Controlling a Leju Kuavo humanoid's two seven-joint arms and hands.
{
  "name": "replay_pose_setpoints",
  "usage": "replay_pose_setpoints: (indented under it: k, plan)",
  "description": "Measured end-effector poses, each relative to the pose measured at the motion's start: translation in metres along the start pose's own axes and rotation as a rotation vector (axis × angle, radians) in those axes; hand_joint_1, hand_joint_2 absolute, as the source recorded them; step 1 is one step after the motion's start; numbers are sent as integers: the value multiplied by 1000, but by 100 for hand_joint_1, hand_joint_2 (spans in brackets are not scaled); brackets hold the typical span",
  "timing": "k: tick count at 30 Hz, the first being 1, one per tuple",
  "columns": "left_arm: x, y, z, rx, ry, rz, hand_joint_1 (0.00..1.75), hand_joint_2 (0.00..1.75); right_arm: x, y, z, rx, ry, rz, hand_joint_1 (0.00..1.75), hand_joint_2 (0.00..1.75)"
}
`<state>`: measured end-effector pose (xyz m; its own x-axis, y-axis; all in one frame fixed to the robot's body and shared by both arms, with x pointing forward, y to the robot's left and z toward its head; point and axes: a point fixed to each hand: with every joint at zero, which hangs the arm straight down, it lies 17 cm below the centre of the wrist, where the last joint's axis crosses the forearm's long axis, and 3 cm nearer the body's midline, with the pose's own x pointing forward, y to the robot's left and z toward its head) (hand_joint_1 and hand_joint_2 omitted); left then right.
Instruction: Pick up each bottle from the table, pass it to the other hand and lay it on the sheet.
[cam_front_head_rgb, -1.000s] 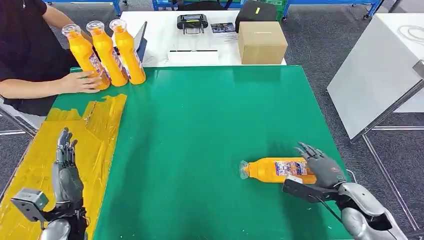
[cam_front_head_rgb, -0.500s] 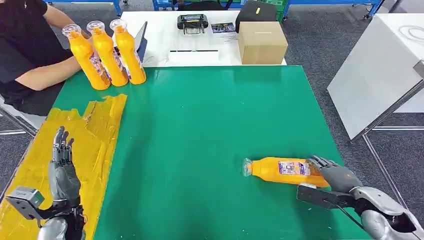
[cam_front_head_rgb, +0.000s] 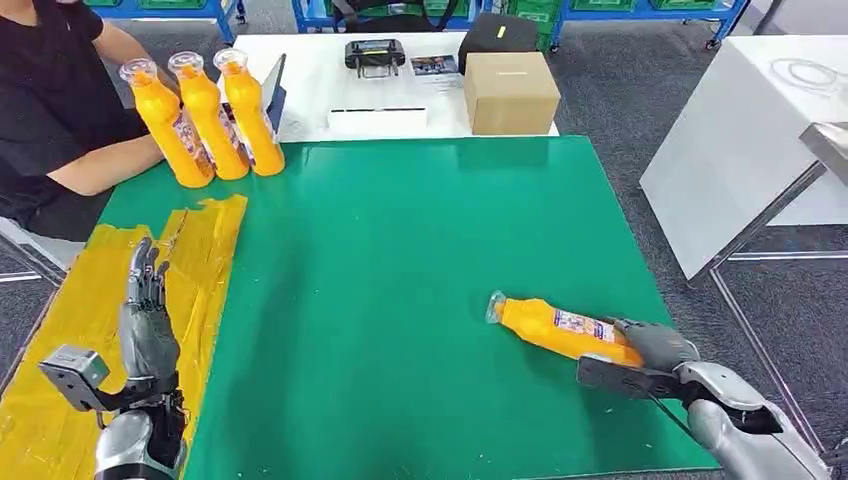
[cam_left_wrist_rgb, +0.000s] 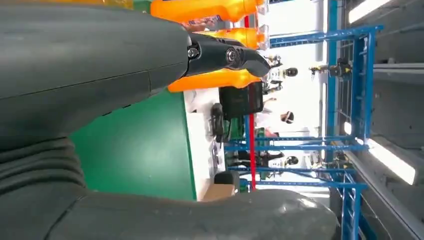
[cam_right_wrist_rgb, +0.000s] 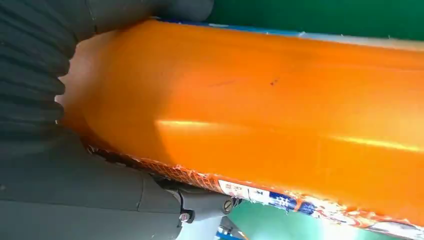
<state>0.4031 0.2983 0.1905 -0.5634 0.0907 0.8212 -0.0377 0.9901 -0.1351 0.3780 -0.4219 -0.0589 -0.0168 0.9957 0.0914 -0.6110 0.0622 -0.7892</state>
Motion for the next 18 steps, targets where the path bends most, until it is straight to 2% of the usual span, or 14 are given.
replay_pose_setpoints:
  k: [13, 16, 18]
  plan:
    - [6, -1, -14, -1, -31, 15, 0, 0, 15, 1, -26, -41, 21, -61, 175, 175]
    - [8, 0, -16, 2, -39, 18, 0, 0, 34, -7, -30, -110, -27, -129, 175, 175]
    - [4, 3, -10, 9, -6, 38, 0, 0, 68, -16, -29, -187, -128, -248, 175, 175]
